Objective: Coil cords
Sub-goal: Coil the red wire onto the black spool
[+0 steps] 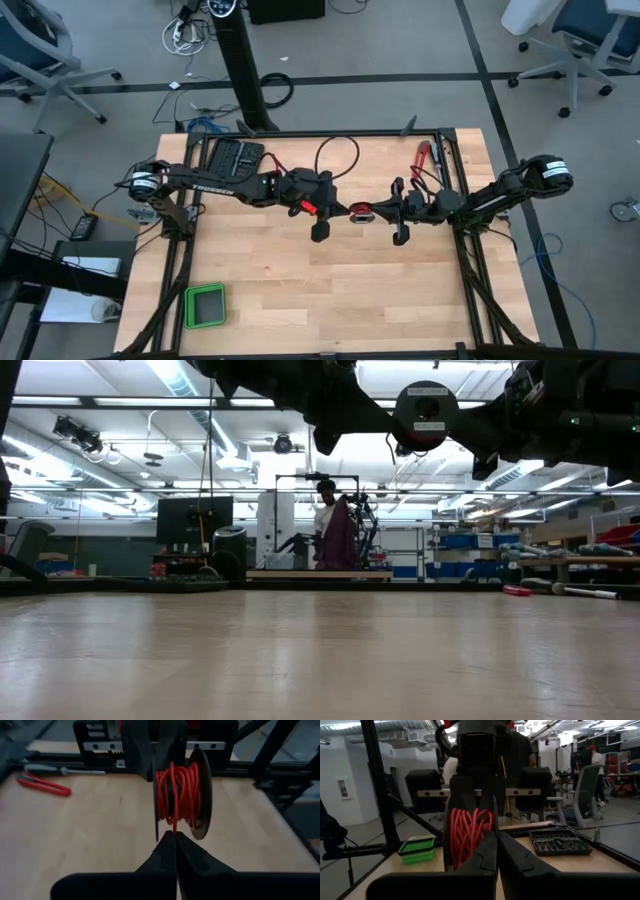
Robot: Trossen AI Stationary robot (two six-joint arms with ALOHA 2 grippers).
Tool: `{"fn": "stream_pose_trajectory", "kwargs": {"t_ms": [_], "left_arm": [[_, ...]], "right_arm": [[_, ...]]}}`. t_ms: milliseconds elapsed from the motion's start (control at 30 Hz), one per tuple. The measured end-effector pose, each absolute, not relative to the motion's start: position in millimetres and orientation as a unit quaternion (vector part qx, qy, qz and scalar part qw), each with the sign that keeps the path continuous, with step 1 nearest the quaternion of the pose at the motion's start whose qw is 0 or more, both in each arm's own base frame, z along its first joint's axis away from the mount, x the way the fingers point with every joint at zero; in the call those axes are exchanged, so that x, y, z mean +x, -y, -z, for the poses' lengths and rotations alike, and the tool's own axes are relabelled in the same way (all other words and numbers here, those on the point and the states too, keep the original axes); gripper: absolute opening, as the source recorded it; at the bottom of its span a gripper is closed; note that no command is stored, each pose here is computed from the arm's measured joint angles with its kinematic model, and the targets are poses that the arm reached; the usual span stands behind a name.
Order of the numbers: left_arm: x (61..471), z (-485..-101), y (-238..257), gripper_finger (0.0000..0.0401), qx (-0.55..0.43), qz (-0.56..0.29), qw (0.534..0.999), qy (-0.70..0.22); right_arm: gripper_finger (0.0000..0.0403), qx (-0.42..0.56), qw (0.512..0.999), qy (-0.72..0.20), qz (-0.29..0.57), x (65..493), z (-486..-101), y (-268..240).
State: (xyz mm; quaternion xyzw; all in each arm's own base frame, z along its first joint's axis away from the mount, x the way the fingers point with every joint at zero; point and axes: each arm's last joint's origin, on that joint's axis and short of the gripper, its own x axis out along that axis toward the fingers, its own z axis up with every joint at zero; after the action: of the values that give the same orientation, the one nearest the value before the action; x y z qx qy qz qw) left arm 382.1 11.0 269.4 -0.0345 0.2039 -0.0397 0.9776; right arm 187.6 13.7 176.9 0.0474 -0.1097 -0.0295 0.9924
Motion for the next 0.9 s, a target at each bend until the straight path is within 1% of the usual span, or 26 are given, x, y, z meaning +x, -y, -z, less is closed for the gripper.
{"fn": "stream_pose_trajectory", "kwargs": {"t_ms": [200, 567, 733, 900], "left_arm": [[381, -269, -21, 0.0000, -0.105, 0.063, 0.970, -0.208], [381, -270, -25, 0.0000, -0.177, 0.054, 0.960, -0.209], [381, -271, -25, 0.0000, -0.223, 0.075, 0.949, -0.210], [390, -260, -28, 0.0000, -0.276, 0.098, 0.932, -0.212]], "right_arm": [[0.0001, 0.039, 0.993, 0.109, 0.028, 188, -177, -14], [0.0002, 0.028, 0.993, 0.109, 0.026, 188, -177, -14], [0.0002, 0.024, 0.993, 0.109, 0.023, 188, -177, -15], [0.0001, 0.017, 0.994, 0.110, 0.018, 188, -177, -17]]}}
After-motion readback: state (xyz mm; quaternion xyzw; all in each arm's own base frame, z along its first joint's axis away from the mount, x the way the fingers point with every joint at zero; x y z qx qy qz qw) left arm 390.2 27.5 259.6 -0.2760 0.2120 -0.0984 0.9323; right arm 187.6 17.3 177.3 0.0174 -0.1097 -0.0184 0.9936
